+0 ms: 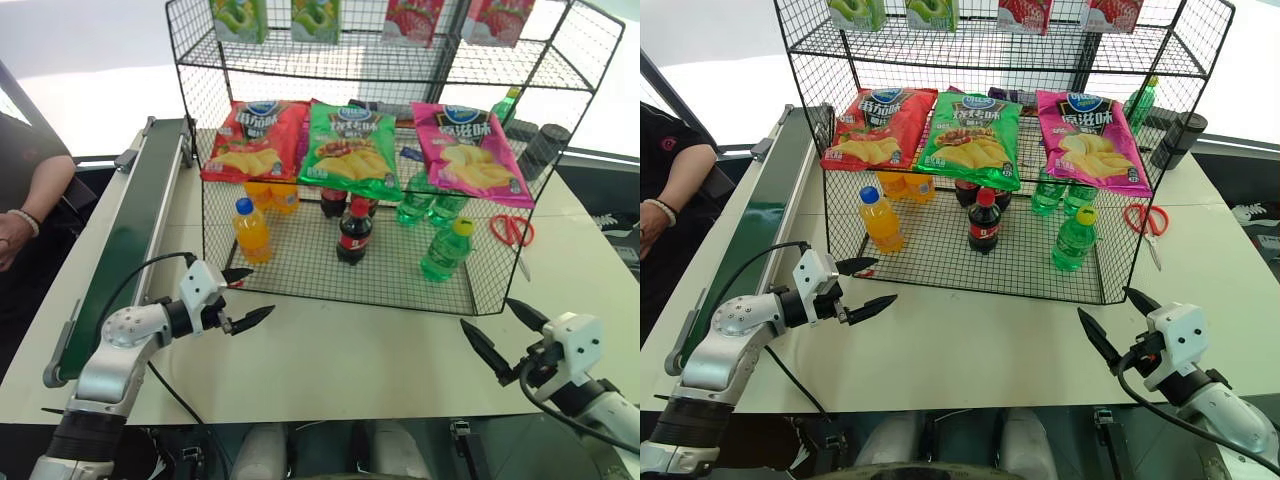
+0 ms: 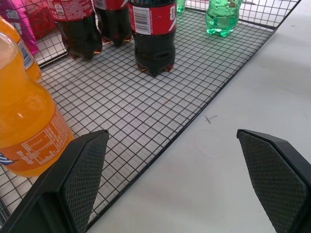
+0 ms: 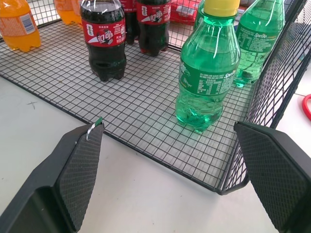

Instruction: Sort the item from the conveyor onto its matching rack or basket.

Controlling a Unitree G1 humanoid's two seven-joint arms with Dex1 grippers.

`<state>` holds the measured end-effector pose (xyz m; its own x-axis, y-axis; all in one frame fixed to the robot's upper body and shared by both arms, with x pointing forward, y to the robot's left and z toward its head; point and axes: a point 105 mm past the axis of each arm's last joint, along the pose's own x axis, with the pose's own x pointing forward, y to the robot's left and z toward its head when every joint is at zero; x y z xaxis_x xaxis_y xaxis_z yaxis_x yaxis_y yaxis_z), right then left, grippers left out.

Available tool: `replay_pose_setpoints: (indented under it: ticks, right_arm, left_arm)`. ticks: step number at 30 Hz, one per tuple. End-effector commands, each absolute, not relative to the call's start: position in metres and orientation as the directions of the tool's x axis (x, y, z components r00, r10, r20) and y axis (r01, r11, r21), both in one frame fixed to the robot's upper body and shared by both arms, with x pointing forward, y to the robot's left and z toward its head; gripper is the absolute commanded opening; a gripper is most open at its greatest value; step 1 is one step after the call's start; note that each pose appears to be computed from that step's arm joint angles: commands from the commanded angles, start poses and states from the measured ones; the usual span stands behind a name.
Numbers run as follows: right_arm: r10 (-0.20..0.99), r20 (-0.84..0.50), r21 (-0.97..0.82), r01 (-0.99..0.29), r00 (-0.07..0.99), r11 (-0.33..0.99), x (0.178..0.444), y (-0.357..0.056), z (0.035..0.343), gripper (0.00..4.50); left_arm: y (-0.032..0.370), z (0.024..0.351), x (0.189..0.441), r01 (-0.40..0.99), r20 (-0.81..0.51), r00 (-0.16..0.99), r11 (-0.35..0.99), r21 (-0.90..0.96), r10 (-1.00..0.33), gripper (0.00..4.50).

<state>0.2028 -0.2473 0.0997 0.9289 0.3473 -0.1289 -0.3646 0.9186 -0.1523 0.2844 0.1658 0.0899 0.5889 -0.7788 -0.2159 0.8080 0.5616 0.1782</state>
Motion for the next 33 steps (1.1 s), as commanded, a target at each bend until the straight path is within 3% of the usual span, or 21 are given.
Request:
replay_pose_setpoints:
  ticks: [1,33]
  right_arm:
    - [0.347,-0.108,-0.177,-0.361,0.932,0.916,0.202,-0.251,0.103,4.45]
    - [0.378,-0.082,-0.188,-0.387,0.922,0.903,0.212,-0.248,0.106,4.45]
  left_arm:
    - [0.168,0.102,0.284,0.804,-0.187,0.592,0.557,0.208,-0.784,4.5]
    - [0.18,0.106,0.293,0.743,-0.172,0.666,0.624,0.242,-0.726,4.5]
